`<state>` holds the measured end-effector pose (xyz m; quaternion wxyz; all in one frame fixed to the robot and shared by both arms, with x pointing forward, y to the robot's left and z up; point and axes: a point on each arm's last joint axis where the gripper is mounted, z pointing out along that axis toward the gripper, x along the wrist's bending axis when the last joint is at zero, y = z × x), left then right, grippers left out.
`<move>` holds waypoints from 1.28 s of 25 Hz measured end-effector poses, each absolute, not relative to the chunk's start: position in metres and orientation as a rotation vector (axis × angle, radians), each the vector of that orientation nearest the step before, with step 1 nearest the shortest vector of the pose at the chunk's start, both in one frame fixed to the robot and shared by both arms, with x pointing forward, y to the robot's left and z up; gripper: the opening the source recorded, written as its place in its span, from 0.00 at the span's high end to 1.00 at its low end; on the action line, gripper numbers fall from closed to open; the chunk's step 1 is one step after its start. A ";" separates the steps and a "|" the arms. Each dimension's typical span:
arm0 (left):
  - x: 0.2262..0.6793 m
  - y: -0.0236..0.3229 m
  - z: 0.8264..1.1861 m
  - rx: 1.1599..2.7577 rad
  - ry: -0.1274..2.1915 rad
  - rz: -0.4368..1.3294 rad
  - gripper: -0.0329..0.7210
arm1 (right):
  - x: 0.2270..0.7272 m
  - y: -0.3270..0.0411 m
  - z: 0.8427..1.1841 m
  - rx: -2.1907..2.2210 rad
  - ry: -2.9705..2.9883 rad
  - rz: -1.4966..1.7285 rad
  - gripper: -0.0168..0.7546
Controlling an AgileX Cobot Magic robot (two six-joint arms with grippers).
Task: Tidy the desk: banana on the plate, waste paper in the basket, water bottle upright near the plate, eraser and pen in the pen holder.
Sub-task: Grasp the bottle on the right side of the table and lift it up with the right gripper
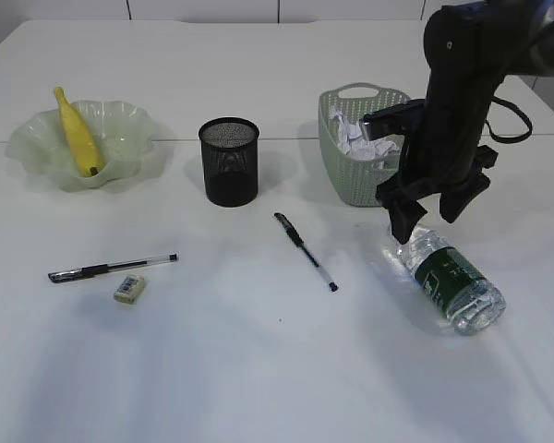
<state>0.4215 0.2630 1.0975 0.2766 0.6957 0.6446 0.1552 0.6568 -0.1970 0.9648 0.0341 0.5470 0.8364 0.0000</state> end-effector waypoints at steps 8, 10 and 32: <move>0.421 0.263 1.097 1.868 1.731 0.417 0.53 | 0.668 -0.193 0.950 1.699 2.587 -0.014 0.20; 0.421 0.263 1.097 1.868 1.731 0.417 0.53 | 0.669 -0.193 0.944 1.704 2.595 -0.030 0.20; 0.422 0.263 1.097 1.868 1.731 0.417 0.53 | 0.671 -0.193 0.917 1.724 2.627 -0.106 0.27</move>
